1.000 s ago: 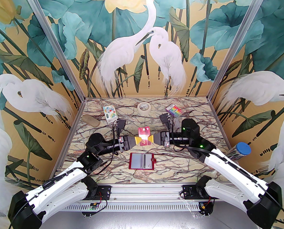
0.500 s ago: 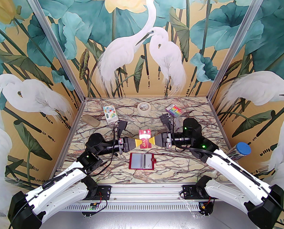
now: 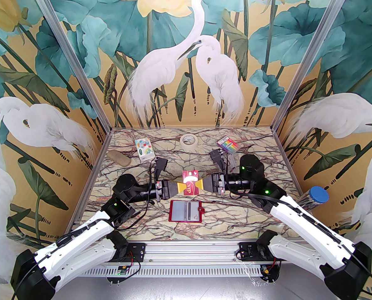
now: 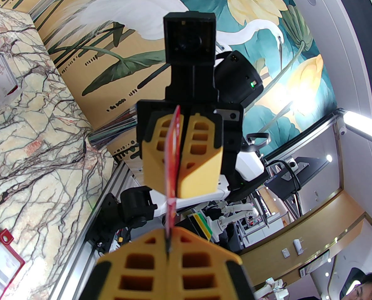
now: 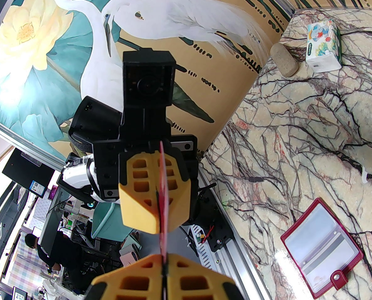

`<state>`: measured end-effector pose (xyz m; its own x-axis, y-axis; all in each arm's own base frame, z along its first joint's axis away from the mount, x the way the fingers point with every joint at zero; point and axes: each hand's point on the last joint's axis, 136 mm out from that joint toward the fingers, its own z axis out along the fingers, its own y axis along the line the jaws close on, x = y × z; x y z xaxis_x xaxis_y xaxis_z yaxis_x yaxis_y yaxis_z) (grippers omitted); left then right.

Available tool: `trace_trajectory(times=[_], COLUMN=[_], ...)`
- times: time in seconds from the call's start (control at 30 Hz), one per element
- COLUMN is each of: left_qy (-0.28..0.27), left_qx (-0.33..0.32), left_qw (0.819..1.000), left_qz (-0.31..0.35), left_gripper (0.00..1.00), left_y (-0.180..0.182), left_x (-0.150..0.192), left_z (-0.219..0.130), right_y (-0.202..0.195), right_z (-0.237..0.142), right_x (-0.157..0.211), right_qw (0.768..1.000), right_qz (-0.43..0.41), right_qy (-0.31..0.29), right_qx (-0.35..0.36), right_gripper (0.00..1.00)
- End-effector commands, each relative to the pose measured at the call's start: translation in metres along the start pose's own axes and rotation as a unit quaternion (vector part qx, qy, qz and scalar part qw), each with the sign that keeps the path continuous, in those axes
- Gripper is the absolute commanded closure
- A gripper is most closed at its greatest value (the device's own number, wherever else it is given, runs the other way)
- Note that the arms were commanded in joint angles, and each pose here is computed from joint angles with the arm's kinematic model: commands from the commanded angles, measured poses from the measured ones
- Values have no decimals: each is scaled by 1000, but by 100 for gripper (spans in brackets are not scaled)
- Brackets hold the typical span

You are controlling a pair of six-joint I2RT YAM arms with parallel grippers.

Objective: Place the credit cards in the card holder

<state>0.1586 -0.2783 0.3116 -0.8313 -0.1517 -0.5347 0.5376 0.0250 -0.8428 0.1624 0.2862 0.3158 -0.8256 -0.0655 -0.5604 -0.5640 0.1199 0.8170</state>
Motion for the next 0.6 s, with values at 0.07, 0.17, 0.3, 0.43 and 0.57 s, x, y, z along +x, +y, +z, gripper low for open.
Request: trace_trajectory(times=[0.07,0.17,0.3,0.43,0.57], left_qy=[7,0,-34,-76,-90], left_qx=[4,-15,-101,-182,-277], left_qw=[1000,1000,994,977,948], left_qz=[0,-3,-19,-83,-130], left_gripper=[100,83,42,37,37], left_y=[-2,5,39,89,134], left_x=[0,0,-4,-5,12], left_z=[1,0,-13,-44,-78], right_y=[17,11,-12,-47,-90], right_z=[-2,-2,0,5,9], right_x=[-4,-5,-3,3,17], right_qw=[999,1000,999,995,985], right_qz=[-29,-23,3,51,108], right_qy=[-2,-8,-8,-14,-19], right_qx=[-19,-3,40,88,134], right_gripper=[100,100,100,100,100])
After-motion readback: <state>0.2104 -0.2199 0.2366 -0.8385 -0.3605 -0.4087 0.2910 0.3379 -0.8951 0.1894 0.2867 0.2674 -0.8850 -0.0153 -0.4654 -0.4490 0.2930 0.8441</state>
